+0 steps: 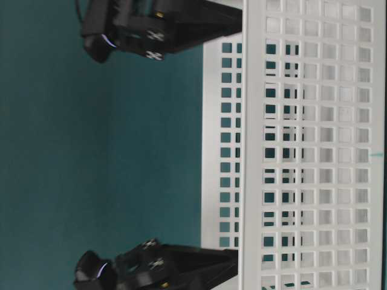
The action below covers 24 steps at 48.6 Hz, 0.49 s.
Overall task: Lift the white basket with both hands.
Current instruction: 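Open both grippers to release the basket rims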
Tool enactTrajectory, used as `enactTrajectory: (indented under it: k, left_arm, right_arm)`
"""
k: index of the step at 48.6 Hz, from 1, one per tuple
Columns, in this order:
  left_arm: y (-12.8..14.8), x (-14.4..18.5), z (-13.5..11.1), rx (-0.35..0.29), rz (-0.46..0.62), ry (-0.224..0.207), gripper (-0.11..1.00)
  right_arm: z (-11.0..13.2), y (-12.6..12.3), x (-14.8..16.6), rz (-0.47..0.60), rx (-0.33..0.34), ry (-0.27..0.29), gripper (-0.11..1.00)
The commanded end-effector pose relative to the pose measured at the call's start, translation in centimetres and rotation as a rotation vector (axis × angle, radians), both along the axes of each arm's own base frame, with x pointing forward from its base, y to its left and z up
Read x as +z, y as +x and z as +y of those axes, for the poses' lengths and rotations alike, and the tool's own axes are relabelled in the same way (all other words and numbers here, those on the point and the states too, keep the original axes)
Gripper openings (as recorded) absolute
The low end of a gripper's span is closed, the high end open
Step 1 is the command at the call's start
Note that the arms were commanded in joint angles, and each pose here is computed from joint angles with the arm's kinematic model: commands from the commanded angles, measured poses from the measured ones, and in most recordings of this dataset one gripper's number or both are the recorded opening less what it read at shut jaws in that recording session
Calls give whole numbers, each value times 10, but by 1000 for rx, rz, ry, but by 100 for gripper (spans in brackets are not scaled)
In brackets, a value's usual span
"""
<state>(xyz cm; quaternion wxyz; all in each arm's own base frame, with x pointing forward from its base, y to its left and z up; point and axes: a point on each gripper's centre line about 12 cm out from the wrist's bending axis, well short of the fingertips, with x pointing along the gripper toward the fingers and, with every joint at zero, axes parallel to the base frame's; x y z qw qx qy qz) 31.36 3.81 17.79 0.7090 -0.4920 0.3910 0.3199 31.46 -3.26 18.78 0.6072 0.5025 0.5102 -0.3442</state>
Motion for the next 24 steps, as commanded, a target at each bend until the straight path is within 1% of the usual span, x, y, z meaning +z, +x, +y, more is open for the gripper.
enactTrajectory:
  k: [1, 6, 13, 24]
  left_arm:
    - [-2, 8, 0, -2, -15, 6, 90]
    - [-7, 14, -1, 1, -15, 4, 90]
    - [-11, 21, 0, 3, -31, 8, 90]
    - [-17, 49, 0, -4, -118, 24, 90]
  right_arm:
    - [-3, 3, 13, -35, -7, -4, 93]
    - [-3, -1, 27, -74, -19, -8, 93]
    - [-8, -8, 36, -101, -43, -14, 93]
    - [-8, -13, 57, -171, -47, -25, 93]
